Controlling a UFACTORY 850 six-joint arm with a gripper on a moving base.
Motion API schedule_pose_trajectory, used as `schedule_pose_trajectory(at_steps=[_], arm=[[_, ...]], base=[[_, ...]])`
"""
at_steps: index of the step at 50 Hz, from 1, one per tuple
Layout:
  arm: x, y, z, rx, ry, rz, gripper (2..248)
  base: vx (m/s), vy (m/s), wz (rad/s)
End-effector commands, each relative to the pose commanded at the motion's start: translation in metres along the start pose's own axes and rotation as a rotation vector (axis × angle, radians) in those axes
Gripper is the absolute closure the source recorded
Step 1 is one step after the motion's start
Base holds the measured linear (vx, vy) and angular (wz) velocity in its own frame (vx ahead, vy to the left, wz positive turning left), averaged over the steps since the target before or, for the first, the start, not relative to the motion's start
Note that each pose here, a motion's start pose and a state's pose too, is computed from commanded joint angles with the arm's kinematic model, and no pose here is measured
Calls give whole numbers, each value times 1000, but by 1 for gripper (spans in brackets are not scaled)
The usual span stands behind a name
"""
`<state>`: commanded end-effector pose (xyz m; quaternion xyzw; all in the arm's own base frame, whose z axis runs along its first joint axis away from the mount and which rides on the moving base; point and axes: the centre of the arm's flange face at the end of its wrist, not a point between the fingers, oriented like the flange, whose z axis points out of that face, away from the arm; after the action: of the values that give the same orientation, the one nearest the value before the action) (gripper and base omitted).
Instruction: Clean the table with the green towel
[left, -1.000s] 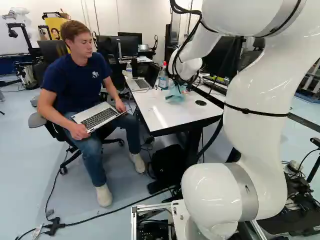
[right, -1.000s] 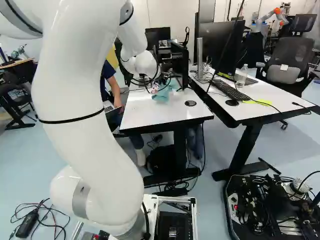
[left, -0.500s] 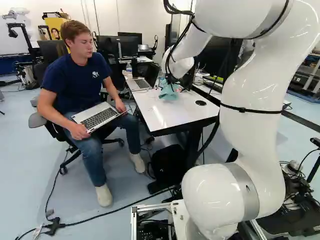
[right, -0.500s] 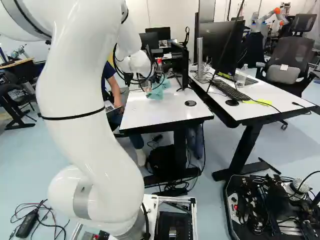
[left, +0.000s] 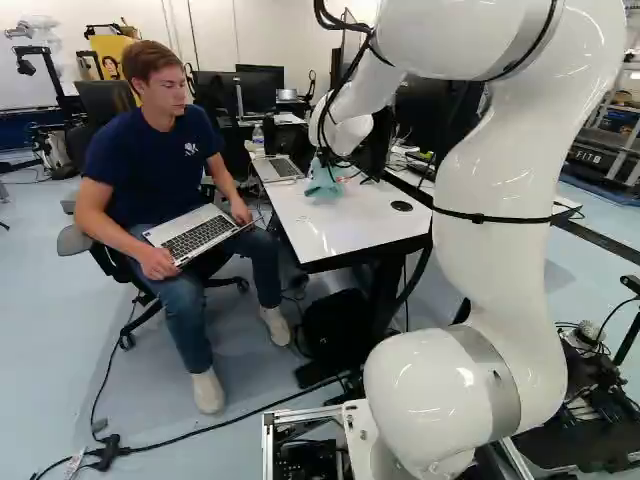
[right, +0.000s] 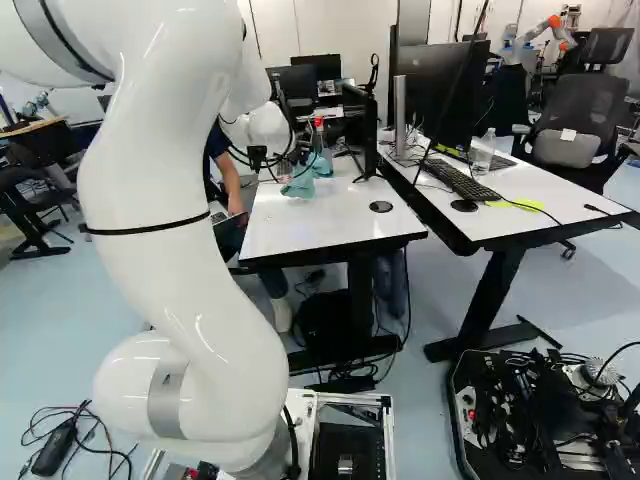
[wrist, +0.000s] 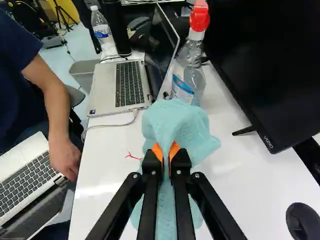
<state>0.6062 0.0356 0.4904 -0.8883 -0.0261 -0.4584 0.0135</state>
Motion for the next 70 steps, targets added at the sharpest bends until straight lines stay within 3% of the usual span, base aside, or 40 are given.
schedule_pose_trajectory(at_steps=[16,25,41,70], arm=[[4,-26,7,34,4,-24,215],[7,-33,25,43,1,-31,215],[6,-39,61,47,-12,-34,215],[-18,-40,90,47,-62,-36,215]], base=[[0,0,0],[0,0,0],[0,0,0],[0,0,0]])
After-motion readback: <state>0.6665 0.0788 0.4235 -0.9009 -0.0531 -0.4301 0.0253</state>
